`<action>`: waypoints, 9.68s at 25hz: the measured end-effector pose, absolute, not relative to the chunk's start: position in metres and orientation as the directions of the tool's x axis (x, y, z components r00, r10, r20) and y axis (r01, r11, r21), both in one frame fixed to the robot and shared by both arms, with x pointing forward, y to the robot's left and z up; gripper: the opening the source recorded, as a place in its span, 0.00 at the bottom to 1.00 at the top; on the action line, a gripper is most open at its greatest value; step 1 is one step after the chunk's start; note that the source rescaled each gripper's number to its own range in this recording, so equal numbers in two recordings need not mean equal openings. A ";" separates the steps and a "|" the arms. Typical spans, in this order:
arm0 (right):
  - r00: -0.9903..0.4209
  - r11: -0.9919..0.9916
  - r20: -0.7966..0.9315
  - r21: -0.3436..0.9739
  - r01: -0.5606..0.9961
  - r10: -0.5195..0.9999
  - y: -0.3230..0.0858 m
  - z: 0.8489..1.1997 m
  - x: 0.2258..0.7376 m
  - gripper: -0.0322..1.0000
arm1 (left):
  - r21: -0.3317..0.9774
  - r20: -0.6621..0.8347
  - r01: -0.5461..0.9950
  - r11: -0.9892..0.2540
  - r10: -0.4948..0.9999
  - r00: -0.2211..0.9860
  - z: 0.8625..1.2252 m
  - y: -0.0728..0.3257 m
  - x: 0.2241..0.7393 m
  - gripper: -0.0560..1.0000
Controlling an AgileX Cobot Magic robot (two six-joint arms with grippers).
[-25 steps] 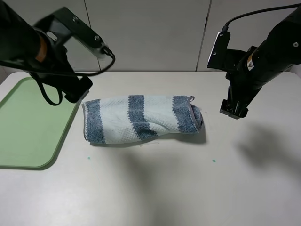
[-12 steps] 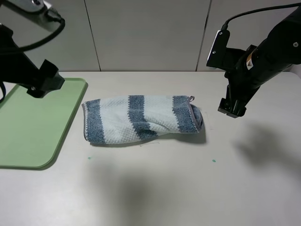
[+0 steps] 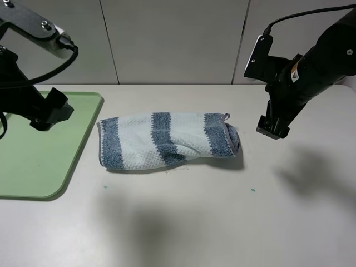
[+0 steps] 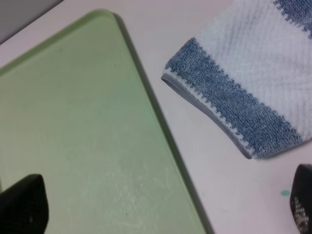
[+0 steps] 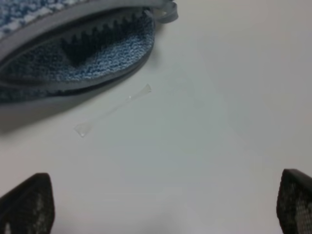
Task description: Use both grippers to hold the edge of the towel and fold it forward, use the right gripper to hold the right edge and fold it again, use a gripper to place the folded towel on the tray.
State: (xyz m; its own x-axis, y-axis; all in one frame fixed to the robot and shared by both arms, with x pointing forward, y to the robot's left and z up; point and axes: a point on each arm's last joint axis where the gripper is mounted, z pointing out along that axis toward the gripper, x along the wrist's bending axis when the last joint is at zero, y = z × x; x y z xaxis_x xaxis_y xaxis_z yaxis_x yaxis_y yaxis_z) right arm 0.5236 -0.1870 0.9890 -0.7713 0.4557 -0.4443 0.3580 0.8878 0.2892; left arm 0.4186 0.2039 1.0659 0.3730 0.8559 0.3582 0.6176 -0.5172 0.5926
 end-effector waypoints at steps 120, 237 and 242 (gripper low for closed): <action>0.051 -0.117 0.210 0.317 0.941 0.976 -0.190 0.899 0.553 0.11 | 0.595 0.356 0.616 -0.516 0.856 0.373 1.066 0.204 0.419 1.00; -0.292 0.124 0.264 0.509 0.852 0.919 -0.091 0.949 0.499 0.72 | 0.595 0.356 0.615 -0.517 0.856 0.375 1.066 0.203 0.419 1.00; -0.273 0.115 0.272 0.483 0.868 0.923 -0.092 0.947 0.497 0.98 | 0.595 0.356 0.615 -0.517 0.856 0.375 1.066 0.203 0.419 1.00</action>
